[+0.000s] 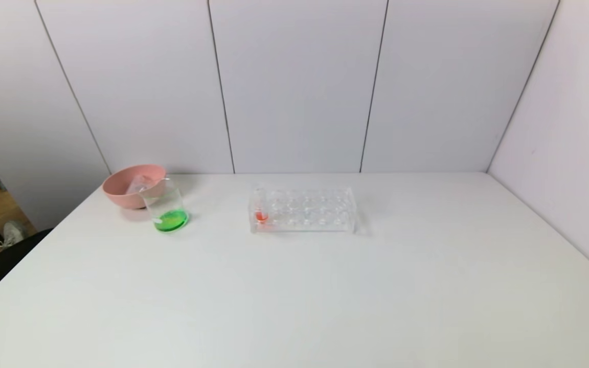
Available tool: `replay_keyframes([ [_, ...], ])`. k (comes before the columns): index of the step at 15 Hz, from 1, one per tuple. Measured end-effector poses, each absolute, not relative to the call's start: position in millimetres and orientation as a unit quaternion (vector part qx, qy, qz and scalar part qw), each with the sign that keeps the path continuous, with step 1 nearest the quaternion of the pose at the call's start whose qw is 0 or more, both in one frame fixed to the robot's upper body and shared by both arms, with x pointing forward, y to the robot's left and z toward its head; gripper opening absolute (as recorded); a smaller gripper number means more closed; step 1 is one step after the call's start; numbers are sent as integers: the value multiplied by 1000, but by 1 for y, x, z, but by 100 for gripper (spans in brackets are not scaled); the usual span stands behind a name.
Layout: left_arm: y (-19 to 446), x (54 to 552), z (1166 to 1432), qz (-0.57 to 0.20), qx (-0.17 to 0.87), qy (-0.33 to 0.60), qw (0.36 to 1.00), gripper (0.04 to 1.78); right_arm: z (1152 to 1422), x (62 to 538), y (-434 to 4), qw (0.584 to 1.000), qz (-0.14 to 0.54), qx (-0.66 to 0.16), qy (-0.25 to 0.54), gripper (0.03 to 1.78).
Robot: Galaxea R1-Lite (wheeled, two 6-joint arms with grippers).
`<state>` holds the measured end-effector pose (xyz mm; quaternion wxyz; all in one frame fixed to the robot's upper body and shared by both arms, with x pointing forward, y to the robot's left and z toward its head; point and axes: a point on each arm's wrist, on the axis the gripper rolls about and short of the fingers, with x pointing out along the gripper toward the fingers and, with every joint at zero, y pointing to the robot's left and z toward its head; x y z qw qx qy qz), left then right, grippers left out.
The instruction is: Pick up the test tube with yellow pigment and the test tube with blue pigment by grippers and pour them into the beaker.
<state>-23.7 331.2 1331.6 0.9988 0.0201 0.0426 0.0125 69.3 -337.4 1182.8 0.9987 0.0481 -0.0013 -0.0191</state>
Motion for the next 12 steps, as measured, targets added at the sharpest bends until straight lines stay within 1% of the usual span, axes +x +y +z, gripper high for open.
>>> replay_keyframes([
  [5, 335, 6, 1256, 21, 22, 87, 996, 176, 1183, 69, -337, 999, -19, 48, -1, 171],
  [9, 335, 44, 1206, 20, 15, 92, 995, 176, 1183, 69, -337, 999, -19, 48, -1, 171],
  [10, 335, 52, 1197, 17, 7, 80, 997, 176, 1183, 69, -337, 999, -19, 48, -1, 171],
  [12, 334, 60, 1191, 16, -16, 46, 999, 176, 1183, 69, -337, 999, -19, 48, -1, 171],
])
